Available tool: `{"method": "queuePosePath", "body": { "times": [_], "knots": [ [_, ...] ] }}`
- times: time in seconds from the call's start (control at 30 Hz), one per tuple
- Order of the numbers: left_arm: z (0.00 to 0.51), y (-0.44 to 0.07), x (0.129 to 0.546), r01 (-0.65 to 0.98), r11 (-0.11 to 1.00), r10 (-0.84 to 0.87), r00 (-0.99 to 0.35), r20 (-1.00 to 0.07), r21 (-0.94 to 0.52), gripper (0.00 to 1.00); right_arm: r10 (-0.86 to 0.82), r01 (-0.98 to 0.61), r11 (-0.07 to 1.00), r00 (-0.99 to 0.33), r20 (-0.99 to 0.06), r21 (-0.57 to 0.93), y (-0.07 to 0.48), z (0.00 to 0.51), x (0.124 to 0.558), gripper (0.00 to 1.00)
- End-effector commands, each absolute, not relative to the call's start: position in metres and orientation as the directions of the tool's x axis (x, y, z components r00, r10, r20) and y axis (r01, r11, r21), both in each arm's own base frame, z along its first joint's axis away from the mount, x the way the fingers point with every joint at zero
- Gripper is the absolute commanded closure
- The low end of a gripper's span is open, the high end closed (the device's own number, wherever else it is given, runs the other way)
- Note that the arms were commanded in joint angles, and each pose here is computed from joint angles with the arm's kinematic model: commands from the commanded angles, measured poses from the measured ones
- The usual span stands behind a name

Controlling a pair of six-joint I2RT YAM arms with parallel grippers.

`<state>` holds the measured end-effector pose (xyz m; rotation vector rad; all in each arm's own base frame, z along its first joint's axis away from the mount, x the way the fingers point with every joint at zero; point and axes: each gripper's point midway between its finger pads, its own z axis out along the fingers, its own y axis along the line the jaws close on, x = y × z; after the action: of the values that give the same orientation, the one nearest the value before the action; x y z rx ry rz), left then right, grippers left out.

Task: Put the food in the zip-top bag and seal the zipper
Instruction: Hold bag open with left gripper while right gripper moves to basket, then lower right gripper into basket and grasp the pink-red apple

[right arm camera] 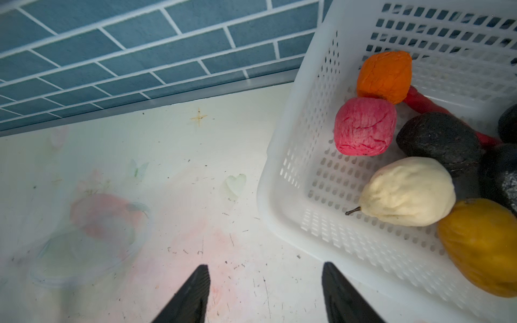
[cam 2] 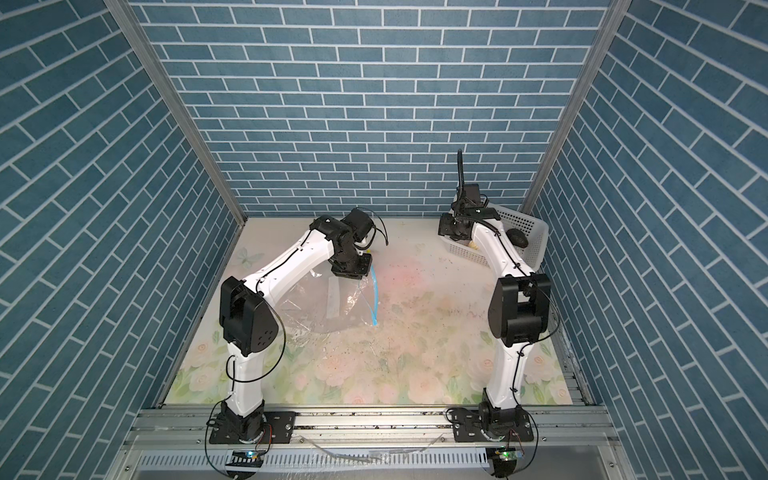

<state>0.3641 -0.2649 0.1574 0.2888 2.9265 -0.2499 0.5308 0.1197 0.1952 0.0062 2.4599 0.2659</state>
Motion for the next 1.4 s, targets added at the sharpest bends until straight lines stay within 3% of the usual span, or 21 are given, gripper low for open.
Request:
{"method": "queuePosePath", "body": {
  "times": [0.0,0.3,0.47,0.7,1.1,1.37],
  "knots": [
    [0.158,-0.266,0.368,0.219,0.963,0.187,-0.962,-0.198,-0.156,1.00,-0.023,-0.094,0.990,-0.841,-0.541,0.105,0.117,0.176,0.534,0.28],
    [0.154,-0.264,0.370,0.228,0.962,0.198,-0.961,-0.191,-0.148,1.00,-0.032,-0.120,0.983,-0.861,-0.507,0.141,0.133,0.146,0.569,0.27],
    [0.152,-0.261,0.370,0.225,0.963,0.197,-0.963,-0.186,-0.145,1.00,-0.049,-0.148,0.971,-0.893,-0.448,0.190,0.145,0.127,0.565,0.35],
    [0.150,-0.259,0.365,0.227,0.962,0.200,-0.964,-0.174,-0.150,1.00,-0.114,-0.215,0.953,-0.907,-0.405,0.212,0.166,0.122,0.546,0.51],
    [0.156,-0.261,0.363,0.223,0.959,0.191,-0.964,-0.183,-0.173,1.00,-0.235,-0.322,0.928,-0.897,-0.374,0.188,0.190,0.134,0.495,0.58],
    [0.161,-0.261,0.361,0.225,0.957,0.191,-0.964,-0.187,-0.181,1.00,-0.405,-0.458,0.881,-0.859,-0.312,0.118,0.195,0.131,0.445,0.62]
  ]
}}
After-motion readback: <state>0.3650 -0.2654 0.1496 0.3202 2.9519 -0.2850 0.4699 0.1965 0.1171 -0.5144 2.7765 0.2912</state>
